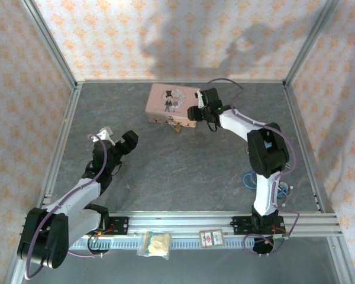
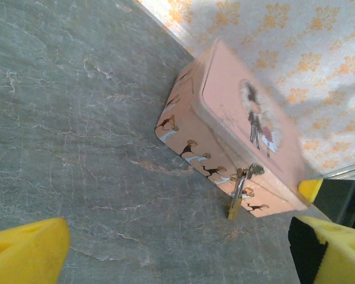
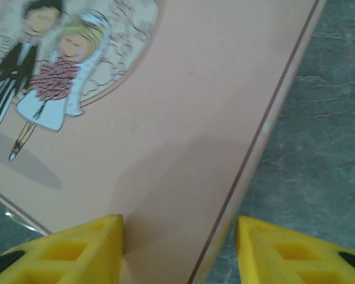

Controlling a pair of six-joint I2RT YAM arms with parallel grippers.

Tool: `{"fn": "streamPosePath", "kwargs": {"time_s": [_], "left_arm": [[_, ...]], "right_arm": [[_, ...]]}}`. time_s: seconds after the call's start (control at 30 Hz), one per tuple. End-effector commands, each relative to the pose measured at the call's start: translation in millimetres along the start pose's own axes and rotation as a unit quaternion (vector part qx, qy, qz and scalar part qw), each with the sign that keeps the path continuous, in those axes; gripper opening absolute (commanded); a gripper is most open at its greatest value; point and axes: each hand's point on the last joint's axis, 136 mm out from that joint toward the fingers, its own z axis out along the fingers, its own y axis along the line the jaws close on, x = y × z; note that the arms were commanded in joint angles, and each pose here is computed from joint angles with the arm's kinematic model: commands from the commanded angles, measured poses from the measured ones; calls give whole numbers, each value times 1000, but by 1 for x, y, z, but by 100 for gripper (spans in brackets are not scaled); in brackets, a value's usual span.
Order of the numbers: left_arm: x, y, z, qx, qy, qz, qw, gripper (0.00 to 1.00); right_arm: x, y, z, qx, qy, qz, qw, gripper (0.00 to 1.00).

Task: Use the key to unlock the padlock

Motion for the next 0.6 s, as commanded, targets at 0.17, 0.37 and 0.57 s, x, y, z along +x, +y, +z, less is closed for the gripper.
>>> {"fn": "streamPosePath", "kwargs": {"time_s": [0.17, 0.37, 0.57], "left_arm": [[6, -7, -5, 14, 9, -11, 1000, 95], [0, -10, -6, 16, -3, -15, 1000, 95], [-5, -14, -6, 22, -11, -16, 1000, 95]], "right_arm": [[4, -21, 25, 26, 37, 35, 998, 53], [-25, -31, 31, 32, -14, 121, 992, 81], [-50, -21, 47, -4, -48, 159, 986, 83]]}}
